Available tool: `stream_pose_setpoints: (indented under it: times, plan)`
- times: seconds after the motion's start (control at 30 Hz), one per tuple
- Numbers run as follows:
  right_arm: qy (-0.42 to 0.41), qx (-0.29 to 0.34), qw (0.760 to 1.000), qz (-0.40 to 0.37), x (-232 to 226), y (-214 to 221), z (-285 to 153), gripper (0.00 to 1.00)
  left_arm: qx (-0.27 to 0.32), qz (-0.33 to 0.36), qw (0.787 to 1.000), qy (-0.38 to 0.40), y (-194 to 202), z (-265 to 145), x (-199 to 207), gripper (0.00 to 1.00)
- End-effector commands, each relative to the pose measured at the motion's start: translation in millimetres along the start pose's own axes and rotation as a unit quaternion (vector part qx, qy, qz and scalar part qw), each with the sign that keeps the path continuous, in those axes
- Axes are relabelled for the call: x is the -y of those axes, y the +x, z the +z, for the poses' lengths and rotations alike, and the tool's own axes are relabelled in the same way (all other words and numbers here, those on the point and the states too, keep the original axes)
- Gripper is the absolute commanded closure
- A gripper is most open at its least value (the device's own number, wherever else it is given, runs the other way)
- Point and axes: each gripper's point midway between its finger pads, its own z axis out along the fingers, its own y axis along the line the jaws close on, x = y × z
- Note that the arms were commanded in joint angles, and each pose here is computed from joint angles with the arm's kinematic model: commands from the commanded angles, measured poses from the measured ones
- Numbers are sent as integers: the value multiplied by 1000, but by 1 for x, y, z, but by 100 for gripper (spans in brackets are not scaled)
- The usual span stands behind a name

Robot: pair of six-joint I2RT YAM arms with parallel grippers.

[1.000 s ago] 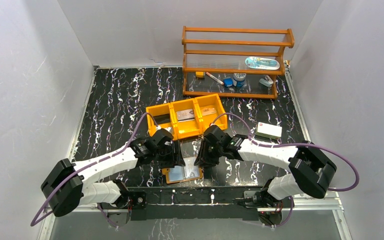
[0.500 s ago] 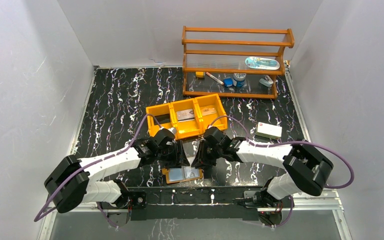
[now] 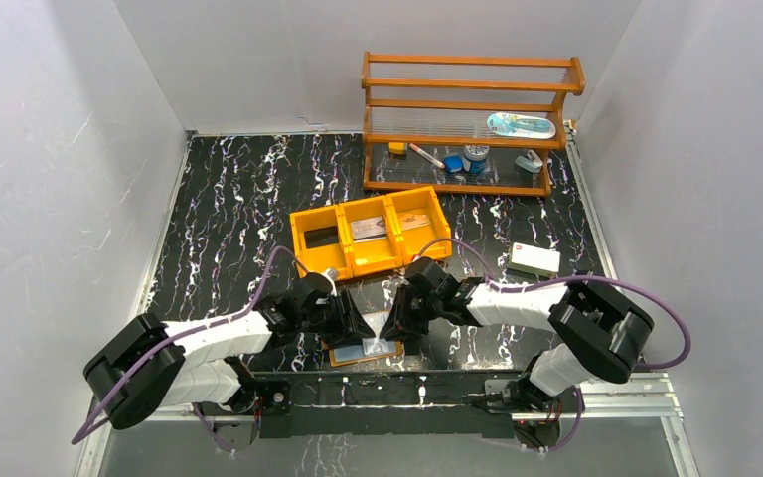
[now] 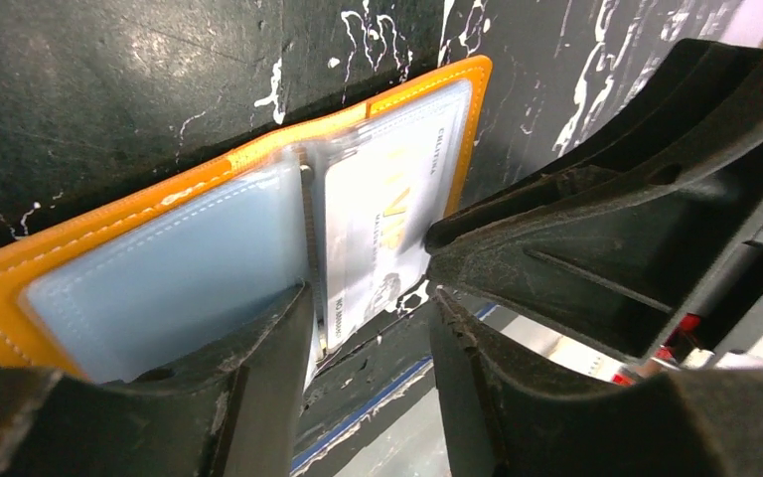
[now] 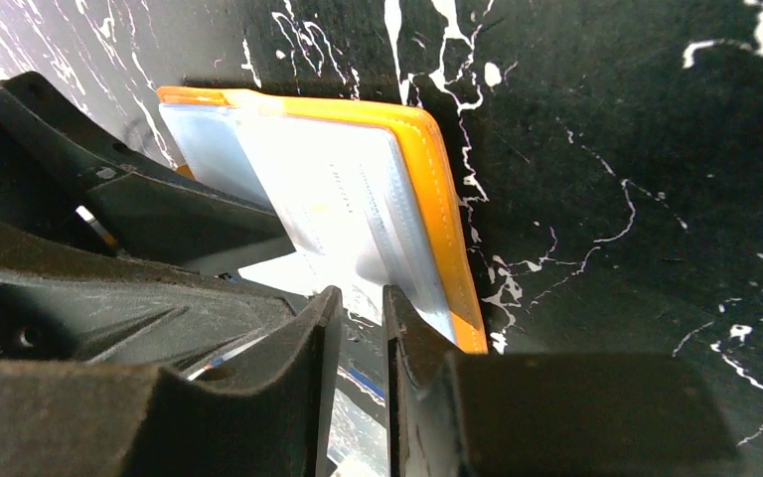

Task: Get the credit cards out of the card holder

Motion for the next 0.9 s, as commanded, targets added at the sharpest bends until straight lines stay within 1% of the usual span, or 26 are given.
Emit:
stream_pose_setpoints:
  times: [0.0, 0.17, 0.23, 0.4, 0.47, 0.57, 0.7, 0.87]
  plan:
    - [25, 0, 1000, 18, 22, 6, 4, 70, 3, -43, 998, 42, 1, 1, 1, 57]
    - [23, -10, 999, 31, 31, 13, 6, 70, 20, -81, 993, 80, 1, 0, -5, 66]
    - [22, -15, 999, 35, 33, 15, 8, 71, 22, -82, 992, 95, 0, -1, -2, 70]
    - [20, -19, 999, 35, 33, 16, 10, 71, 18, -67, 991, 113, -1, -1, 8, 75]
    - [17, -22, 999, 35, 32, 16, 11, 72, 15, -68, 990, 120, -1, 0, 10, 80]
    - [9, -28, 999, 34, 30, 18, 13, 76, 16, -72, 988, 136, -1, 0, 13, 86]
    - [2, -36, 999, 40, 30, 21, 15, 77, 18, -75, 986, 149, -2, 0, 15, 99]
    - [10, -35, 998, 45, 33, 21, 16, 77, 23, -58, 985, 158, -4, -4, 21, 100]
